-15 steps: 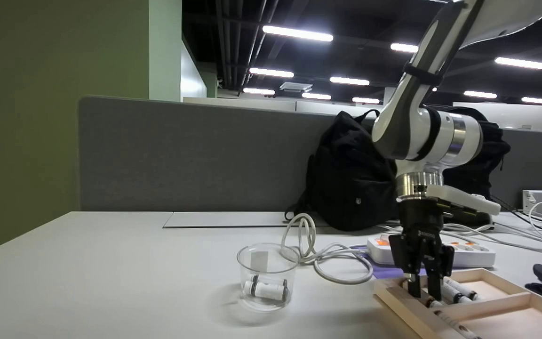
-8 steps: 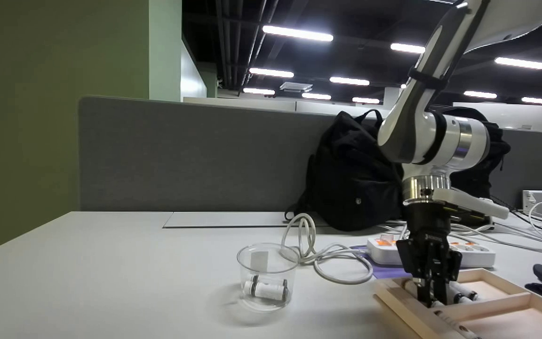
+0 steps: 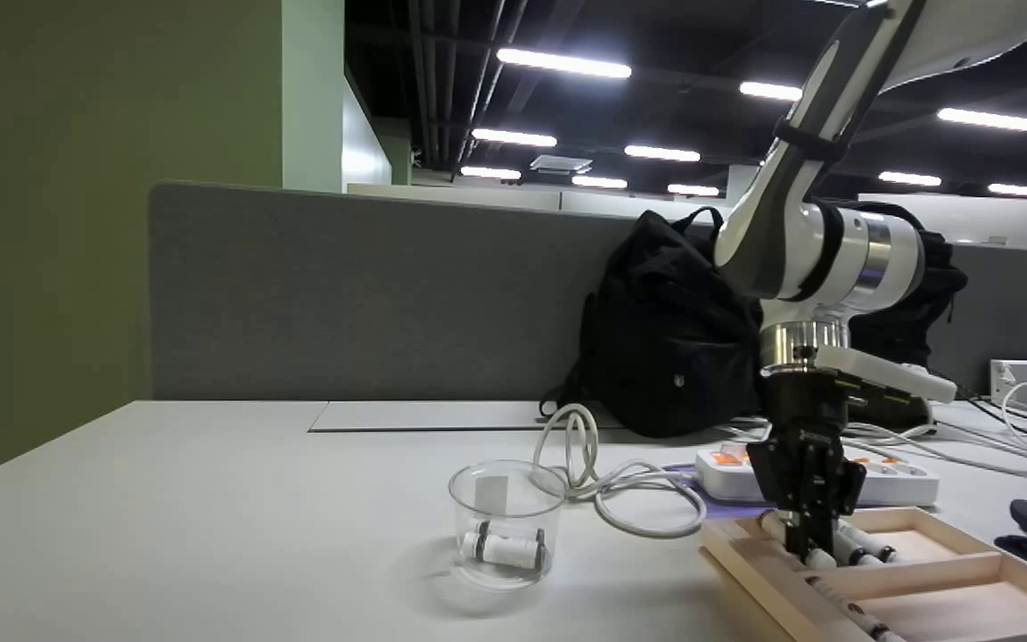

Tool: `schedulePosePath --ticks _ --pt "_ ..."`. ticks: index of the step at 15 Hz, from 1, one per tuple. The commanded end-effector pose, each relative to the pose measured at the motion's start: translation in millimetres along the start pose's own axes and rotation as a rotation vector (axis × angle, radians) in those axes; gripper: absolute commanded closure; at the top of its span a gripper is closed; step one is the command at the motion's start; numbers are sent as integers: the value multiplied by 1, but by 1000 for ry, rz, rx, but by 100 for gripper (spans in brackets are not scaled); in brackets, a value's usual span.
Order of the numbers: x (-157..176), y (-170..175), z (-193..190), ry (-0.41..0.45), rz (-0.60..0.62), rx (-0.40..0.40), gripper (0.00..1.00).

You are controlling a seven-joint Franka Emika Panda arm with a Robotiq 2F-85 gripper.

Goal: Pick up the object in the tray and put it in the bowl.

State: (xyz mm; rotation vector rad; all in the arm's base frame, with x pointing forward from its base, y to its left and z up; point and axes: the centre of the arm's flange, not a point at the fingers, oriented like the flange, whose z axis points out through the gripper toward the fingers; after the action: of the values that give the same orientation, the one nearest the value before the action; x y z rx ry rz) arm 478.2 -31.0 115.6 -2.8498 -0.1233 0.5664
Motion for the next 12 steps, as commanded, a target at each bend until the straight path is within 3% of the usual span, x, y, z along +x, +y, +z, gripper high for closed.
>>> schedulePosePath --ticks 1,5,12 --pt "9 -22 -50 50 -39 8 93" --pt "21 -60 -107 87 -114 32 93" --pt "42 -140 -136 -64 -310 232 93"
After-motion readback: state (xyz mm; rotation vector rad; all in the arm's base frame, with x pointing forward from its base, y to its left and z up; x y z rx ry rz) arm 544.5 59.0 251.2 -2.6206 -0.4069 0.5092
